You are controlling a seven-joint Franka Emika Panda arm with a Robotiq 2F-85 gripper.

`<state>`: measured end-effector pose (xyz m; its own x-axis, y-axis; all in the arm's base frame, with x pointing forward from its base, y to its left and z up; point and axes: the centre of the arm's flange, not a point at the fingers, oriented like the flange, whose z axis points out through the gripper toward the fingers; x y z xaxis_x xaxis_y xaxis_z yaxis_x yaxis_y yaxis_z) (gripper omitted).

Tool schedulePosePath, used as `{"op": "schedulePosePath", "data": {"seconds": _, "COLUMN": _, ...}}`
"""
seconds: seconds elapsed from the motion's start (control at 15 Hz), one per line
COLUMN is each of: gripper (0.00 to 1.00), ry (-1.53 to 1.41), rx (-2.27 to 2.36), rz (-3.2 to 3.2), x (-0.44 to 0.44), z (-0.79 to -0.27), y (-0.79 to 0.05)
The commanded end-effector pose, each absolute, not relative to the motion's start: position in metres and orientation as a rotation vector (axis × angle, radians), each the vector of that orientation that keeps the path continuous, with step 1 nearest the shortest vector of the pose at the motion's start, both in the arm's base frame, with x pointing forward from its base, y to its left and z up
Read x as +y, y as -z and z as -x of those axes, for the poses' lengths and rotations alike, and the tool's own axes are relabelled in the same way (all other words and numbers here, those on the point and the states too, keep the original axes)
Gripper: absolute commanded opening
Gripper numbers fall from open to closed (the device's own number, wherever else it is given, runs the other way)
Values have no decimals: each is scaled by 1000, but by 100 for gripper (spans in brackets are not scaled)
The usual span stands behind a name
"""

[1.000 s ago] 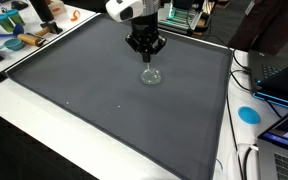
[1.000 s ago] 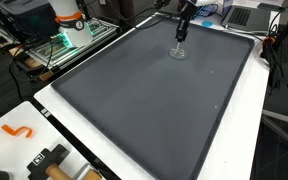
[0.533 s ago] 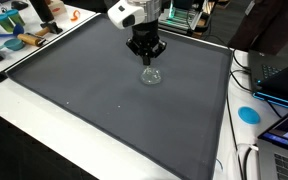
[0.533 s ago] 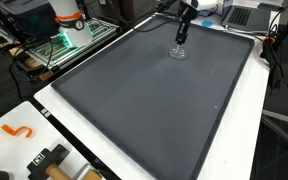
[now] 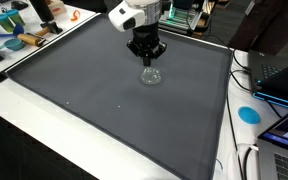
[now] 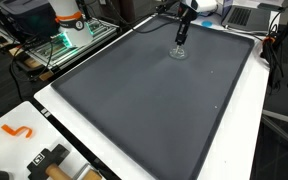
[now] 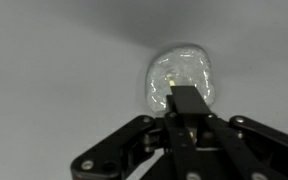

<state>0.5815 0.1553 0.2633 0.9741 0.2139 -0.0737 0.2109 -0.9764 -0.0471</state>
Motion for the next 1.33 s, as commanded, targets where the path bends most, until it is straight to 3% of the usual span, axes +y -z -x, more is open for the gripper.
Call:
{"op": "schedulePosePath", "data": {"seconds": 0.0, "gripper": 3, "ry": -134, "rx": -320, "rz": 3104, "x": 158, "z": -581, "y": -247}}
{"op": "schedulePosePath", "data": {"seconds": 1.27, "gripper": 3, "ry": -24, "rx": -254, "rz": 3153, "x": 159, "z": -575, "y": -331}}
